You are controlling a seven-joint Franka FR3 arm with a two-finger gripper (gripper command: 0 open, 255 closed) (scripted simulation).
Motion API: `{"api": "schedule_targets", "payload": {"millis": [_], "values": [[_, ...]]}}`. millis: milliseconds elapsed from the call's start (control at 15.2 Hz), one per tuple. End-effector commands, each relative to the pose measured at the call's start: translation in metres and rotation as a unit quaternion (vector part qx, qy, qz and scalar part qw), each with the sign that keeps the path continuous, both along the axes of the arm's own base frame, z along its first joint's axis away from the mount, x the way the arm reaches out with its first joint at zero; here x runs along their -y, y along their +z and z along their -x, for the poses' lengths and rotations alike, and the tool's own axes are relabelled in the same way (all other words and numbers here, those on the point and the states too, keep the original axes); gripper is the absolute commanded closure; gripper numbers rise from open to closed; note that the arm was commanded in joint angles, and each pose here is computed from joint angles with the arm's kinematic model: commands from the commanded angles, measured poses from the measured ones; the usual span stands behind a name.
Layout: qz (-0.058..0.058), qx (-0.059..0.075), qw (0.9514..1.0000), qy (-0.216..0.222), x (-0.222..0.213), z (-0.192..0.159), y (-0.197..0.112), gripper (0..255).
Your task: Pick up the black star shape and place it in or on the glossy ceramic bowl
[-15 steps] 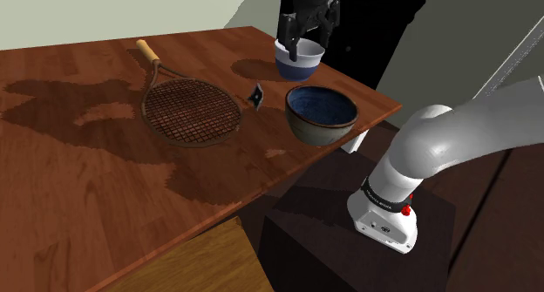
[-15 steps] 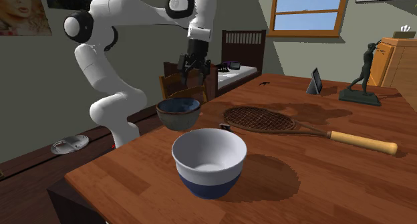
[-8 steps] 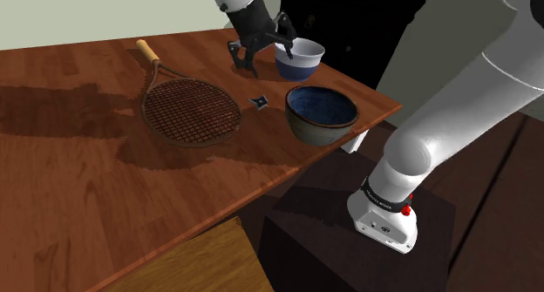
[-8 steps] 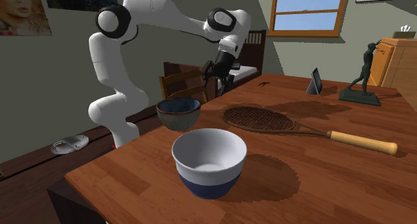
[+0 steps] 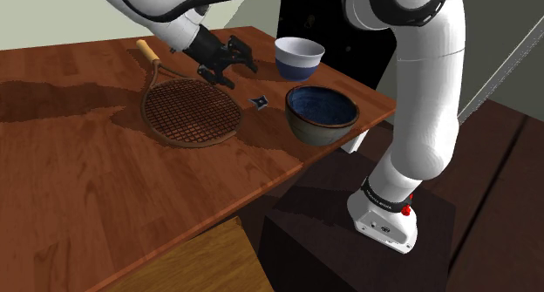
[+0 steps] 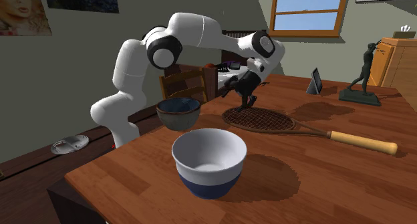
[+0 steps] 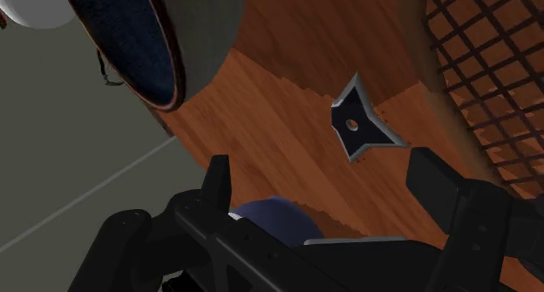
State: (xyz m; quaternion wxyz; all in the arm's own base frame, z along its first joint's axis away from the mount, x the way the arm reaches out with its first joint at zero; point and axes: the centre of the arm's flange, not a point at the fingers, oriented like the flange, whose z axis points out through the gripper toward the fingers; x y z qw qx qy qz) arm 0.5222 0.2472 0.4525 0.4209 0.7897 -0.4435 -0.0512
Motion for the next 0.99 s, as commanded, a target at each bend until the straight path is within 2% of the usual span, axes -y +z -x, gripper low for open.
{"api": "schedule_targets", "payload": {"millis": [0, 396, 924], "values": [[0.019, -0.002, 0.9997, -0.015, 0.0, -0.008, -0.015, 0], [0.019, -0.002, 0.9997, -0.015, 0.022, 0.009, -0.037, 0], [0.019, -0.002, 0.9997, -0.015, 0.022, 0.009, -0.037, 0]]}}
